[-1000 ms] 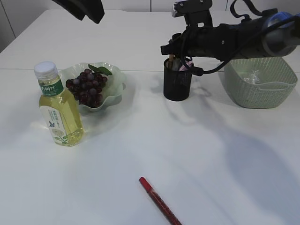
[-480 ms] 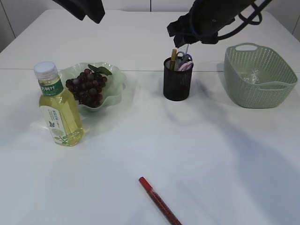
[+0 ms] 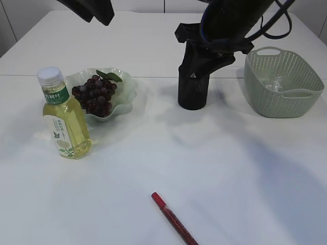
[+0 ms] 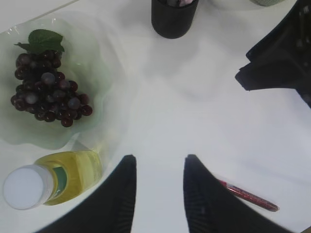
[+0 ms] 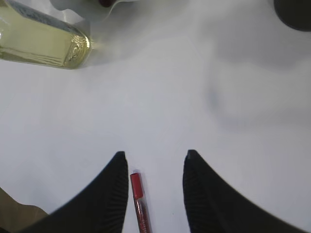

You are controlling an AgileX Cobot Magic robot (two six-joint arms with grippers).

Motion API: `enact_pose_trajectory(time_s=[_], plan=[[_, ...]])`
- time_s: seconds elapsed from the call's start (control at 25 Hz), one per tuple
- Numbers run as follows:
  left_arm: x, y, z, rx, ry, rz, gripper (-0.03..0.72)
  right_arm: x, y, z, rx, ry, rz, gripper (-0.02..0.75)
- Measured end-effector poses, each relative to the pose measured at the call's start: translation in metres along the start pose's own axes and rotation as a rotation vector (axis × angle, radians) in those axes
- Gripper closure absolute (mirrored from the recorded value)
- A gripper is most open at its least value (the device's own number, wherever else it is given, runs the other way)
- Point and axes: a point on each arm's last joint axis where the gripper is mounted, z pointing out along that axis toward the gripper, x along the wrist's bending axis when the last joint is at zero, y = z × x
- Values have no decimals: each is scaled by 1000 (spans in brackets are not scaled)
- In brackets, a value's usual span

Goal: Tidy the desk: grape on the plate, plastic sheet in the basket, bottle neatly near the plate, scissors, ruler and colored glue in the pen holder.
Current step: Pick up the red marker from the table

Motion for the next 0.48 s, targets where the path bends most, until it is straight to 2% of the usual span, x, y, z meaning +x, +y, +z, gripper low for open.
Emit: enact_pose_trajectory(time_s=[0.08, 0.2, 0.32, 0.48], plan=[[0, 0, 0, 0, 0, 0, 447, 2, 0, 0, 1, 0, 42, 424], [0, 0, 0, 0, 0, 0, 447, 8, -11, 6, 48, -69, 39, 424], [0, 0, 0, 0, 0, 0, 447, 27, -36, 17, 134, -149, -3, 424], [0, 0, 0, 0, 0, 0, 447, 63, -74, 39, 259, -141, -88, 424]])
